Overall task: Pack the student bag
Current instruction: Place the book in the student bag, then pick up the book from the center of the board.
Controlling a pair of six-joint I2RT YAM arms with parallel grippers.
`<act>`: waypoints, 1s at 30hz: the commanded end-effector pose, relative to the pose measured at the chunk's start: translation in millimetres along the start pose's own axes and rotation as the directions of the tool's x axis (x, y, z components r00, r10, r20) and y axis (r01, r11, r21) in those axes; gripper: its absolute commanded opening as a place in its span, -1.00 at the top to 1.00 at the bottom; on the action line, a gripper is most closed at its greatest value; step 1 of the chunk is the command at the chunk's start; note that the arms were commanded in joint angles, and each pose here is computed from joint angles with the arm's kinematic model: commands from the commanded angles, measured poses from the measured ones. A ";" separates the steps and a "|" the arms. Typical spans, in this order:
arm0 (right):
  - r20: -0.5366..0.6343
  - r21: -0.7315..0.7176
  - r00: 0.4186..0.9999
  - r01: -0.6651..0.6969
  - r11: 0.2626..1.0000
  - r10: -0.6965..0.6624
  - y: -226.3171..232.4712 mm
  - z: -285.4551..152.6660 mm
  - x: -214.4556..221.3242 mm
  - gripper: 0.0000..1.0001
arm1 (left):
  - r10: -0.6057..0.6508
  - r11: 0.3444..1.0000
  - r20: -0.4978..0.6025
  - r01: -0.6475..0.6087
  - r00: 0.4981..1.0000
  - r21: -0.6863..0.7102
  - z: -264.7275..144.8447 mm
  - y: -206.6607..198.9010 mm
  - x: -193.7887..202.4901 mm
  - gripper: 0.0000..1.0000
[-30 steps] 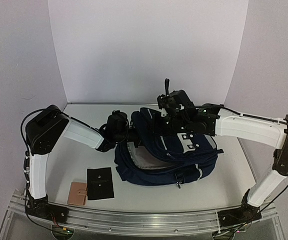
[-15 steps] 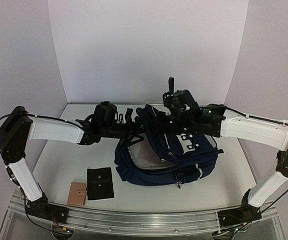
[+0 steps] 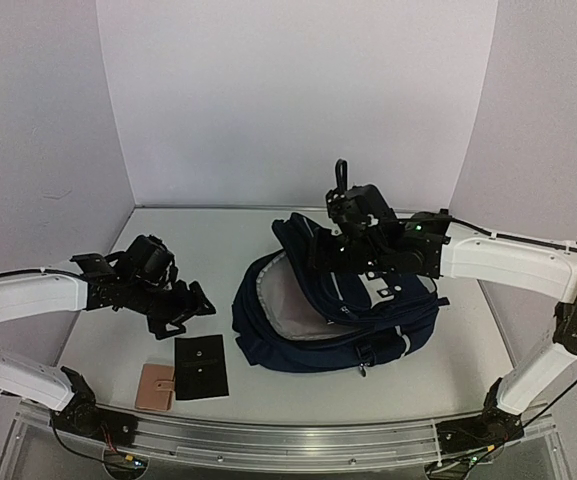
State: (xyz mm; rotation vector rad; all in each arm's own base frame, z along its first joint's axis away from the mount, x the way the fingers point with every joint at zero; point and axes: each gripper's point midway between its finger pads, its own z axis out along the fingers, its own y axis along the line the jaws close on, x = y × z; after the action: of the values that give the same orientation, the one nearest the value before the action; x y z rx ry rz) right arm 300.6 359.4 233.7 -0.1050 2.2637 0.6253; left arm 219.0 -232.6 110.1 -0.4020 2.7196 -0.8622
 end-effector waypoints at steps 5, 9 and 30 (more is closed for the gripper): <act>0.036 0.068 0.999 0.005 0.998 -0.007 -13.1 4.9 -6.8 1.00 | -0.024 0.932 0.044 0.038 0.999 -0.360 -10.4 91.3 10.2 -0.32; 0.037 0.065 0.999 0.005 0.998 -0.007 -12.3 4.5 -7.6 1.00 | -0.023 0.932 0.027 0.031 0.999 -0.362 4.0 98.5 13.1 -0.19; 0.026 0.059 1.000 0.003 0.998 -0.004 -11.5 6.3 -4.7 1.00 | -0.042 0.913 -0.051 0.017 0.998 -0.407 54.9 117.0 17.1 0.39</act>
State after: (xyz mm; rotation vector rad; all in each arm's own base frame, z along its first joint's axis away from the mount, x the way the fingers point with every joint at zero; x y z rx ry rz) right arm 301.4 361.6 228.2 -0.1090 2.2727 0.6182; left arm 203.7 -185.3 11.0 -0.4766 2.9103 -0.4113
